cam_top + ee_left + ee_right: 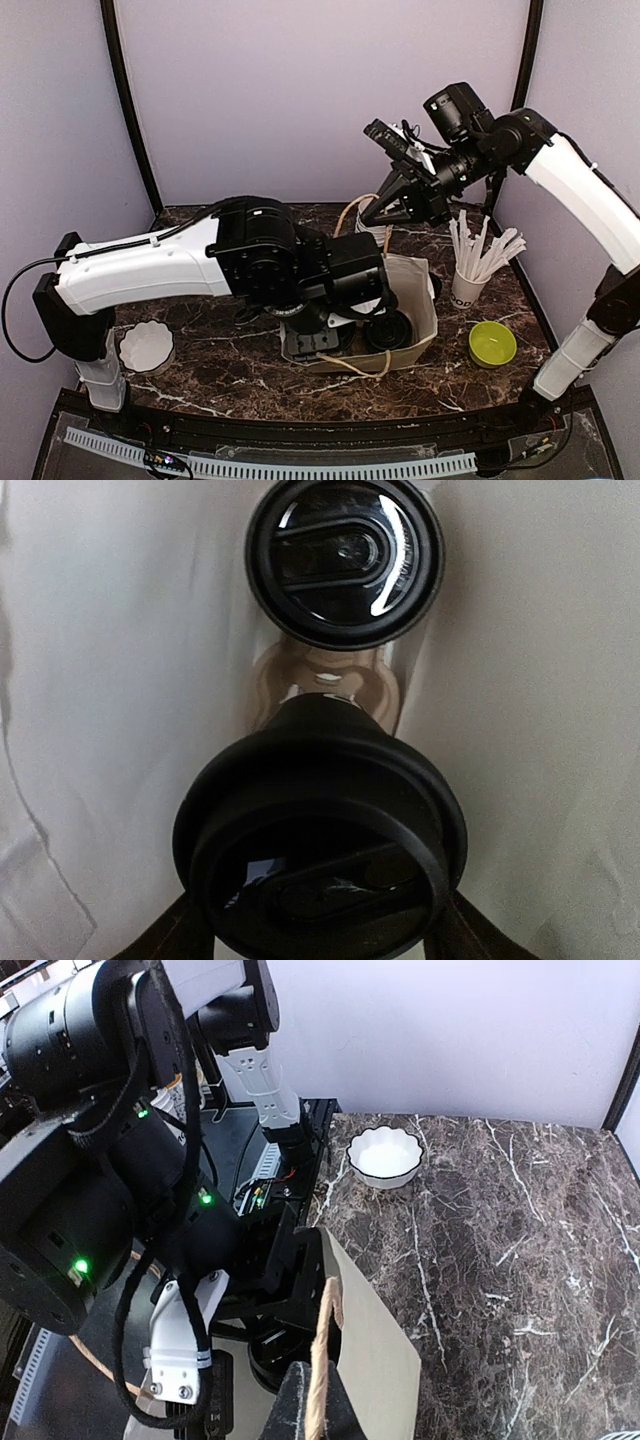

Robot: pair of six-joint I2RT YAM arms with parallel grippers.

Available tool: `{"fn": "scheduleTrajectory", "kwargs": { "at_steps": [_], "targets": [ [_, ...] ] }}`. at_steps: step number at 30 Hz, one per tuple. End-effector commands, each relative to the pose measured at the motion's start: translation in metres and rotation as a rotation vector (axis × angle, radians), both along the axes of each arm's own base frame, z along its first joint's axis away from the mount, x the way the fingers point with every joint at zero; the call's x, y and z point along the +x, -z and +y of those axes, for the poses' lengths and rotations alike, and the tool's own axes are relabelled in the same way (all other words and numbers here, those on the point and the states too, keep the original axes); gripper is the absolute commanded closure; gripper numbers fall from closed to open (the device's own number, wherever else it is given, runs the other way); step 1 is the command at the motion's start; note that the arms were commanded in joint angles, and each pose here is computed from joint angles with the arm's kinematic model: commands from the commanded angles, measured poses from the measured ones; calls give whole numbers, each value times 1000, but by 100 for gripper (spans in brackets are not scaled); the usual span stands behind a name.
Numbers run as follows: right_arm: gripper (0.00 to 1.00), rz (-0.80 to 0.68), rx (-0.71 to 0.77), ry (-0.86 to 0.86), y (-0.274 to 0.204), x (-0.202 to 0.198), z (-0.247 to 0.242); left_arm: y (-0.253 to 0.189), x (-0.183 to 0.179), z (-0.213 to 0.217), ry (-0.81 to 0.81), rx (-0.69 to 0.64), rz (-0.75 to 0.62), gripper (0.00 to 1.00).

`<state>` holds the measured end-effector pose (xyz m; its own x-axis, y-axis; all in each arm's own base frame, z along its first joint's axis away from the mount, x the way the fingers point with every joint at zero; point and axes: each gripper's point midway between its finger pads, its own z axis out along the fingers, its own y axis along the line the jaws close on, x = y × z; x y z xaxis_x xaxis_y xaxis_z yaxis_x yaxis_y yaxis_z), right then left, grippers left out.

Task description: Pack the takeout coffee

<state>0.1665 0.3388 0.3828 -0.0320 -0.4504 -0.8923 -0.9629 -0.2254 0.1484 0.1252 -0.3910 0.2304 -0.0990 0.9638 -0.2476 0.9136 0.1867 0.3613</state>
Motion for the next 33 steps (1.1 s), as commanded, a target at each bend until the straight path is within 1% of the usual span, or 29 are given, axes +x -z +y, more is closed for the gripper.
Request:
{"fn": "scheduleTrajectory", "kwargs": {
  "at_steps": [1, 6, 7, 9, 12, 14, 17, 20, 22, 25, 27, 29, 33],
  "targets": [
    [100, -40, 98, -48, -29, -11, 11, -8, 2, 24, 1, 44, -38, 50],
    [100, -28, 57, -124, -5, -32, 13, -2, 4, 30, -15, 68, -51, 50],
    [98, -32, 47, -140, 1, -36, 12, -2, 4, 30, -17, 67, -53, 50],
    [85, -24, 17, -166, 9, -44, 8, -1, 6, 29, -22, 65, -63, 52],
    [70, -18, -12, -191, 10, -53, 0, 4, 7, 27, -22, 72, -67, 53],
    [63, -40, -37, -194, 8, -55, -6, 9, 6, 27, -23, 84, -66, 53],
    [54, -110, -46, -152, 0, -47, -14, 12, 5, 25, -21, 90, -65, 54],
    [48, -201, -27, -62, -12, -24, -22, 13, 1, 21, -18, 84, -63, 54],
    [46, -219, 3, 6, -22, 1, -29, 15, -1, 20, -16, 88, -64, 54],
    [46, -203, 29, 159, -18, 57, -31, 18, -2, 19, -22, 97, -77, 54],
    [47, -199, 2, 232, 5, 87, -26, 18, -2, 19, -28, 103, -87, 55],
    [48, -174, -44, 279, 36, 107, -21, 19, 0, 22, -31, 116, -104, 55],
    [48, -73, -136, 250, 89, 114, -13, 16, 2, 24, -31, 123, -135, 55]
  ]
}}
